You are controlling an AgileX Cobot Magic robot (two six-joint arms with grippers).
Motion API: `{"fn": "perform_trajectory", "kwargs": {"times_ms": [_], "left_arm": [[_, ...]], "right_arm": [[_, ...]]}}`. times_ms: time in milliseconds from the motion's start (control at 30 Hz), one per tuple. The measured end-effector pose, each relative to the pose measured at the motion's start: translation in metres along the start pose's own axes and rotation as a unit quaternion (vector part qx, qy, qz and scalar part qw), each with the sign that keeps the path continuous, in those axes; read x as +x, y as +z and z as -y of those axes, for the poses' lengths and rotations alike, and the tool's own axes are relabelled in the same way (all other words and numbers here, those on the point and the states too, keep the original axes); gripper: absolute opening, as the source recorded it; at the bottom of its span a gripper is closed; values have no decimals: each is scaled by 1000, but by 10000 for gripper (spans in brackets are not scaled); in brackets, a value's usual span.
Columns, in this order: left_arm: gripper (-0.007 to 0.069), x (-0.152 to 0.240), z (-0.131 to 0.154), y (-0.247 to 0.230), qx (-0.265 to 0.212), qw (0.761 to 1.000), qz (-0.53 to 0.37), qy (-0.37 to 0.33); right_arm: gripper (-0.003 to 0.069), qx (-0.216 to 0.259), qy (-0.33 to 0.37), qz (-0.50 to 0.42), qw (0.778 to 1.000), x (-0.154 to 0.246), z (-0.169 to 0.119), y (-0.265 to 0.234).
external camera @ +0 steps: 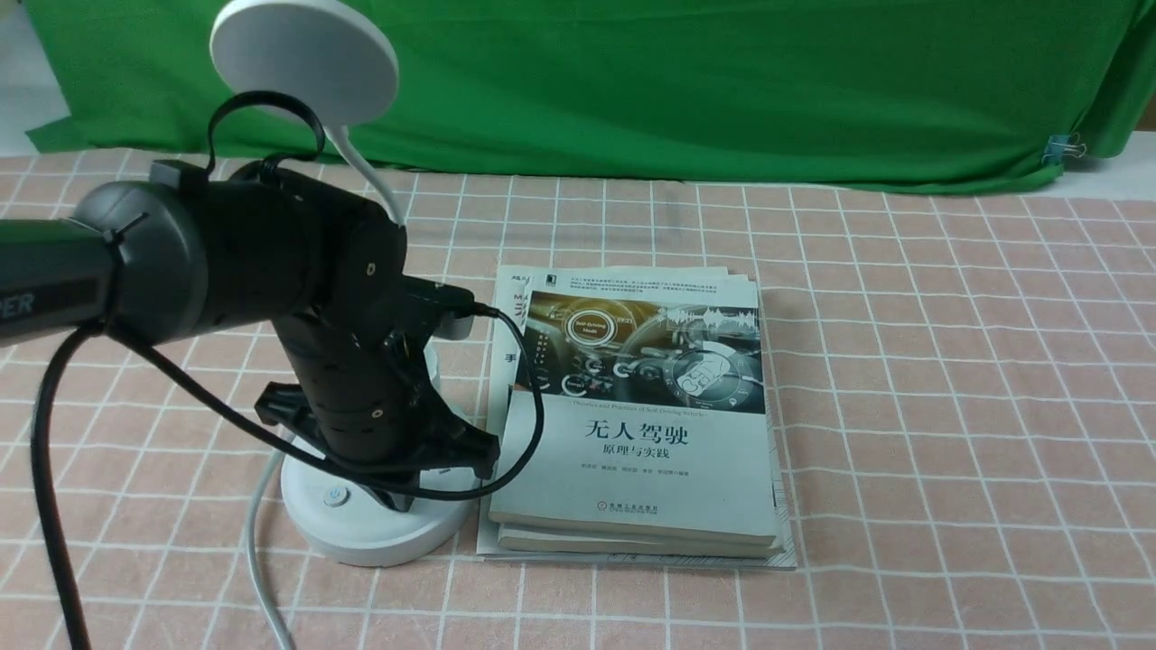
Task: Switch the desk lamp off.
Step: Use the left arm to press the button switch on the lamp holder
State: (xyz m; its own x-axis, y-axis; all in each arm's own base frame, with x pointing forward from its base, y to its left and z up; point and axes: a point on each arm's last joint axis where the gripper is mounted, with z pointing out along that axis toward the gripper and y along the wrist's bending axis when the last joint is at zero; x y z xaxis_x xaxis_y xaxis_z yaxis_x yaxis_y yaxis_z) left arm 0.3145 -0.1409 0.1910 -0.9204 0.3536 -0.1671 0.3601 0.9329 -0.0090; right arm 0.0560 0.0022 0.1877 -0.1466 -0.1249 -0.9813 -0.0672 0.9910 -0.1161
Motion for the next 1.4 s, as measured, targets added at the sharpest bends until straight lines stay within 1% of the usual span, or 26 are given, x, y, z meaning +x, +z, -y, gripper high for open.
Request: {"fn": "perform_trajectory", "kwargs": {"times_ms": [200, 333, 433, 533, 633, 900, 1067, 1200, 1400], "left_arm": [[6, 0, 0, -4, 0, 1000, 2, 0], [6, 4, 0, -19, 1, 1000, 14, -3], [6, 6, 0, -39, 2, 999, 42, -5], [6, 7, 0, -42, 3, 999, 45, -6], [6, 6, 0, -37, 2, 999, 38, -6], [6, 2, 0, -1, 0, 1000, -7, -6], [6, 1, 0, 0, 0, 1000, -8, -6], [6, 4, 0, -10, 0, 1000, -6, -7], [6, 12, -1, -50, 2, 999, 37, -9]], "right_arm": [[240, 0, 0, 0, 1000, 0, 0, 0], [240, 0, 0, 0, 1000, 0, 0, 0], [240, 0, 0, 0, 1000, 0, 0, 0], [240, 0, 0, 0, 1000, 0, 0, 0], [240, 0, 0, 0, 1000, 0, 0, 0], [240, 0, 0, 0, 1000, 0, 0, 0], [240, 0, 0, 0, 1000, 0, 0, 0], [240, 0, 0, 0, 1000, 0, 0, 0], [240, 0, 0, 0, 1000, 0, 0, 0]]}}
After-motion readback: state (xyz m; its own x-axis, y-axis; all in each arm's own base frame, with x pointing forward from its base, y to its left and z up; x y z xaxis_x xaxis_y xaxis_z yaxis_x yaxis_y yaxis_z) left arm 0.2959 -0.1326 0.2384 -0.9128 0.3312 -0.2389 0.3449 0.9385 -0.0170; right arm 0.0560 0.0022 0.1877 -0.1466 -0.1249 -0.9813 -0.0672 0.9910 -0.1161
